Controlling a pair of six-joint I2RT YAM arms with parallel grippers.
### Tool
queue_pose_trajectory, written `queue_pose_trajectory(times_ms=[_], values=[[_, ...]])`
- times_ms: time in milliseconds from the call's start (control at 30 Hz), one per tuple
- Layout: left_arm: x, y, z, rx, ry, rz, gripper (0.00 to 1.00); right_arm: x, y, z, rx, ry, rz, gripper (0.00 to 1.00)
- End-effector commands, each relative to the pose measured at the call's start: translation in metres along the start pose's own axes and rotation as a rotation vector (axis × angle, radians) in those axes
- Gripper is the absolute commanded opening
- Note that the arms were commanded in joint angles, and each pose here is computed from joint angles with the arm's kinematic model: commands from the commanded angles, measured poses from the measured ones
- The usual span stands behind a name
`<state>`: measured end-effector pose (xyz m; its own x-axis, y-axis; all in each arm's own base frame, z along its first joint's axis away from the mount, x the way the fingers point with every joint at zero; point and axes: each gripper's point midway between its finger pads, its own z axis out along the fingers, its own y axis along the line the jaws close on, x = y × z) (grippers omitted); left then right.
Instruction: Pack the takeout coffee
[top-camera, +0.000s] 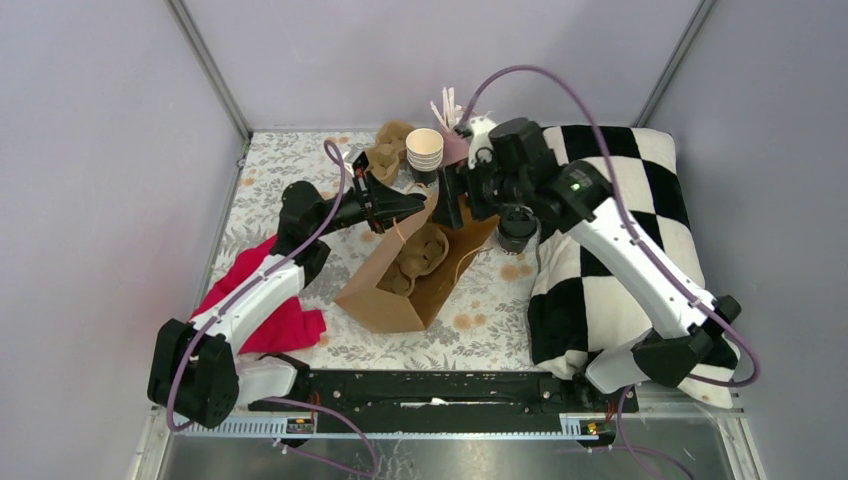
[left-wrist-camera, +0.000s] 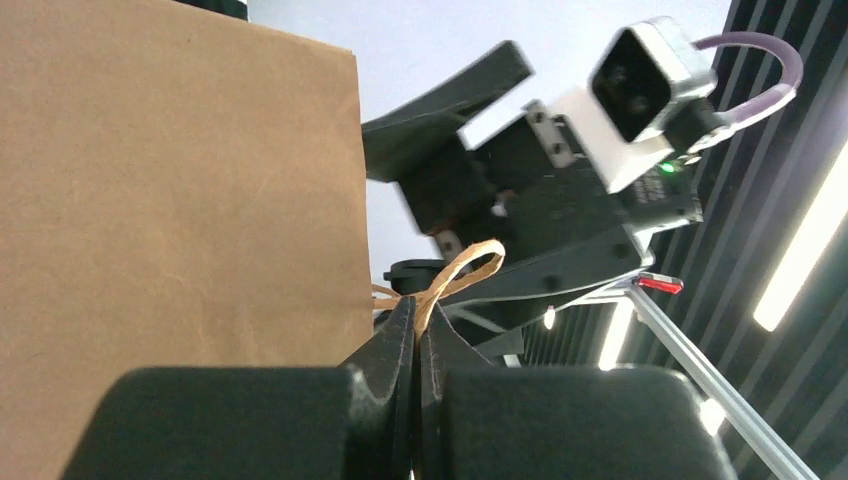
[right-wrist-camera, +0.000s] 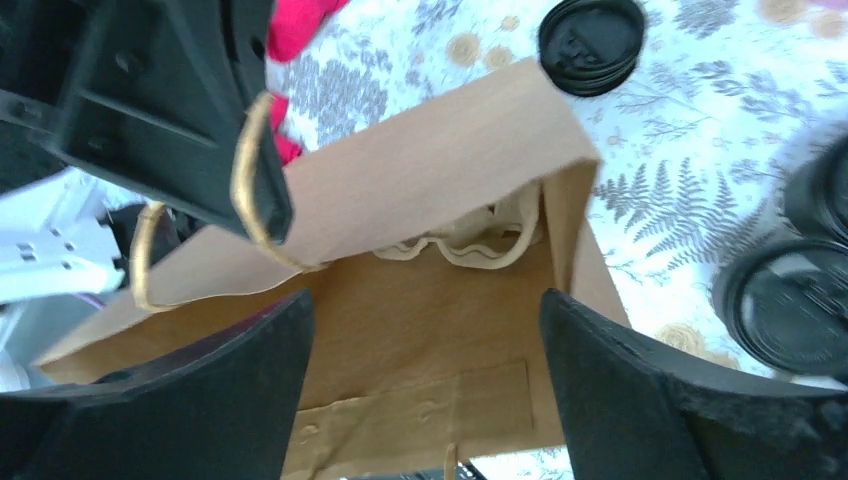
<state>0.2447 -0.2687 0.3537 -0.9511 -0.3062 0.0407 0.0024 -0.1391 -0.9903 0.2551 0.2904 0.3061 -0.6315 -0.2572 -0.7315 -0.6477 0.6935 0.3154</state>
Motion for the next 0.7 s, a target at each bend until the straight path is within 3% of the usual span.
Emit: queue_pose_trajectory(times_ms=[0,33,233,433,667], values=[[0.001,-0.015,0.001,0.026,0.020,0.080,0.00,-0.008,-0.011,-0.059,0.208,-0.034,0.222,0.95],[0.002,-0.015,0.001,0.027,0.021,0.079,0.00,-0.006,-0.017,-0.067,0.253,-0.031,0.242,0.99],[0.002,-0.017,0.002,0.028,0.035,0.081,0.00,0.024,-0.043,-0.094,0.506,0.070,0.439,1.00],[0.001,-0.020,0.003,0.032,0.031,0.085,0.00,0.053,-0.042,-0.079,0.569,0.173,0.625,1.00],[-0.002,-0.026,0.002,0.034,-0.015,0.077,0.00,0.064,-0.040,-0.042,0.513,0.147,0.741,0.78]])
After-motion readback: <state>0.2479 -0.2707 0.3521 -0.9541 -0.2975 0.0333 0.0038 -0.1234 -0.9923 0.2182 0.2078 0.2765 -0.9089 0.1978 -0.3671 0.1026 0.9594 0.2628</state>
